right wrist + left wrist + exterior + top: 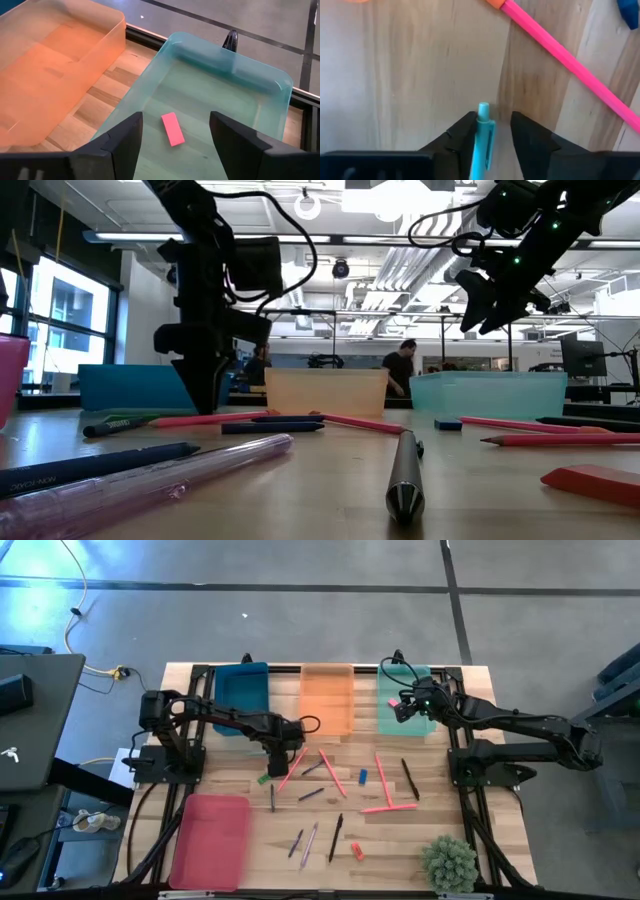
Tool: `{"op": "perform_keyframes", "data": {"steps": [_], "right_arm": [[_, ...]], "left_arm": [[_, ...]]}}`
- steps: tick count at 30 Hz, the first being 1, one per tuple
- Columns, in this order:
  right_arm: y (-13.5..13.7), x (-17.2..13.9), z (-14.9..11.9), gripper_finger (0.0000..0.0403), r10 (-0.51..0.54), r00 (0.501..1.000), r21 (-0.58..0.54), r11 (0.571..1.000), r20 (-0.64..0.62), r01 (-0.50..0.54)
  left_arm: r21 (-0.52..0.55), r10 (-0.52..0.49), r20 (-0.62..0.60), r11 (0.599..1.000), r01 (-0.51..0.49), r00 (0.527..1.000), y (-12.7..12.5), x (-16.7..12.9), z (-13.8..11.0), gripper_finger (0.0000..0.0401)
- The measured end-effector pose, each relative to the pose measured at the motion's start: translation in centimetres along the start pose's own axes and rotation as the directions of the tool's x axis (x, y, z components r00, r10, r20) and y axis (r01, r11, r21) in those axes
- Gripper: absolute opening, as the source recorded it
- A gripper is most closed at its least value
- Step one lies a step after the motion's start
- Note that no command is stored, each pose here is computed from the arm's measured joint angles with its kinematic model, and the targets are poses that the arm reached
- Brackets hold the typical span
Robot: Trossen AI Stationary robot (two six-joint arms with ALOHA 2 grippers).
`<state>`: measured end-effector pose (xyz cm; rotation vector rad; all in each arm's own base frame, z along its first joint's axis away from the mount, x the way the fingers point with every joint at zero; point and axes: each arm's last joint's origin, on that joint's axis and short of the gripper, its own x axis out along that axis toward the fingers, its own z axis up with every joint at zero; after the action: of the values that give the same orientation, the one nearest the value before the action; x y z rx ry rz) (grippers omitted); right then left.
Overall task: Sort crayons/erasers/pens/pencils in bins
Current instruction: Put the blue pen into the blue bin
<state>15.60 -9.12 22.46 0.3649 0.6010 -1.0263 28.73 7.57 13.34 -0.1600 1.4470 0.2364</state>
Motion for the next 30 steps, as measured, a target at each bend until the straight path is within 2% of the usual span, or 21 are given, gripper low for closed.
{"op": "perform_keyframes", "data": {"steps": [7, 12, 30], "right_arm": [[0.0, 0.0, 0.0, 0.0222, -0.002, 1.000, 0.000, 1.000, 0.001, 0.002], [0.0, 0.0, 0.0, 0.0222, -0.002, 1.000, 0.000, 1.000, 0.001, 0.002], [0.0, 0.0, 0.0, 0.0222, -0.001, 1.000, 0.000, 1.000, 0.001, 0.001]], "left_arm": [[0.020, 0.001, -0.001, 1.000, -0.001, 1.000, -0.5, 0.0, 0.0, 0.0049], [0.039, 0.007, -0.002, 0.999, -0.007, 1.000, -1.0, 0.0, 0.0, 0.0024], [0.072, 0.016, 0.001, 0.997, -0.016, 1.000, -1.7, 0.0, -0.1, 0.0004]]}}
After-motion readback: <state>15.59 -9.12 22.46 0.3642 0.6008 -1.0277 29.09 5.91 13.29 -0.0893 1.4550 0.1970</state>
